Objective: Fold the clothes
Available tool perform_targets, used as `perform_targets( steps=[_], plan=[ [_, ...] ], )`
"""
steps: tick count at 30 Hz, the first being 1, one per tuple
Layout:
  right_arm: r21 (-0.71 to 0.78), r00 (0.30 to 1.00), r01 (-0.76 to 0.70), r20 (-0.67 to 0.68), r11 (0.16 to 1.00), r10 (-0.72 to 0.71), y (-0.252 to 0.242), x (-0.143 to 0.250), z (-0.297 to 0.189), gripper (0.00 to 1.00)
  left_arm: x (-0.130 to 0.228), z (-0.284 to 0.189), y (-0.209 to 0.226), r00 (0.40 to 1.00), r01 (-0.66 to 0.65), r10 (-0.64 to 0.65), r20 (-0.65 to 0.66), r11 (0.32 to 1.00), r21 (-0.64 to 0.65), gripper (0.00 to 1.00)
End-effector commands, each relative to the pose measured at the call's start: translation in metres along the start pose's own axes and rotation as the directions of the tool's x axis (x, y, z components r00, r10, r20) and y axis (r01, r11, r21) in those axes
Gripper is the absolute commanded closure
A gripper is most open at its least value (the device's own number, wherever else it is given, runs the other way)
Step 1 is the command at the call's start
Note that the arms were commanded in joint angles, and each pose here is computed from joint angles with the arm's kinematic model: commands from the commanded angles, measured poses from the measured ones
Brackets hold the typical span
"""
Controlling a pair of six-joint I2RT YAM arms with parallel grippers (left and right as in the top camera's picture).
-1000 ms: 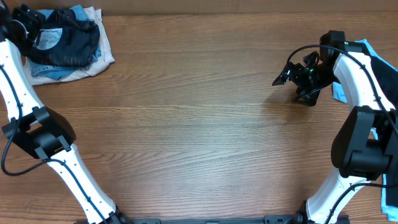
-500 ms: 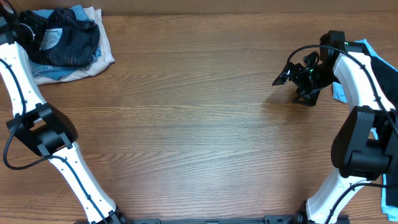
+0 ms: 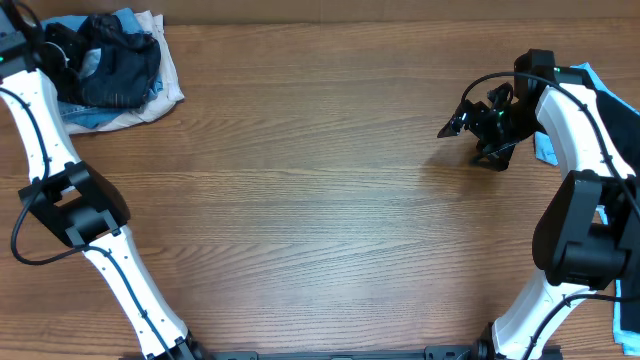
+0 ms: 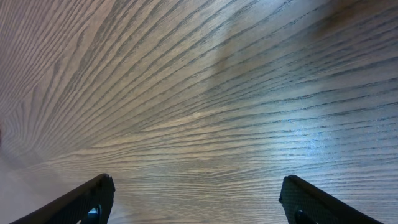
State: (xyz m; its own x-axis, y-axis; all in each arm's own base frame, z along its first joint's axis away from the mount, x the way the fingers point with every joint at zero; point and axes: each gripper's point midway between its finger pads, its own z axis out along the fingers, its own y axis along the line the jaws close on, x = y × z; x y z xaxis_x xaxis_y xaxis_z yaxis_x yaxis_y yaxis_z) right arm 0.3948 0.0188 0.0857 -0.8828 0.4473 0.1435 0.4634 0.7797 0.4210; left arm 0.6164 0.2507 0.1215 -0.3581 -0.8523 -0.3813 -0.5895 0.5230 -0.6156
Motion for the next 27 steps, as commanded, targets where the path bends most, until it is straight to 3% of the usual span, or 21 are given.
perform_targets(
  steps=[1, 7, 19, 23, 27],
  plan=[
    [-0.013, 1.0, 0.02, 0.018, 1.0, -0.02, 0.006, -0.004, -0.006, 0.1, 0.01, 0.011, -0.001, 1.0, 0.008, -0.008, -0.015, 1.0, -0.007, 0.5],
    [-0.013, 1.0, 0.02, 0.018, 1.0, -0.02, 0.006, -0.004, -0.006, 0.1, 0.013, 0.012, -0.003, 1.0, 0.007, -0.006, -0.025, 1.0, 0.002, 0.72],
    [-0.013, 1.0, 0.021, 0.019, 1.0, -0.02, 0.006, -0.004, -0.006, 0.1, 0.007, -0.009, -0.027, 1.0, -0.011, 0.012, -0.022, 0.998, 0.06, 0.82],
    [-0.013, 1.0, 0.021, 0.019, 1.0, -0.02, 0.006, -0.004, -0.006, 0.1, 0.005, -0.016, -0.035, 1.0, -0.017, 0.018, -0.021, 0.996, 0.082, 0.91],
    [-0.014, 1.0, 0.022, 0.021, 1.0, -0.022, 0.007, -0.004, -0.006, 0.1, -0.001, -0.027, -0.045, 0.999, -0.043, 0.043, 0.001, 0.994, 0.098, 0.92]
  ],
)
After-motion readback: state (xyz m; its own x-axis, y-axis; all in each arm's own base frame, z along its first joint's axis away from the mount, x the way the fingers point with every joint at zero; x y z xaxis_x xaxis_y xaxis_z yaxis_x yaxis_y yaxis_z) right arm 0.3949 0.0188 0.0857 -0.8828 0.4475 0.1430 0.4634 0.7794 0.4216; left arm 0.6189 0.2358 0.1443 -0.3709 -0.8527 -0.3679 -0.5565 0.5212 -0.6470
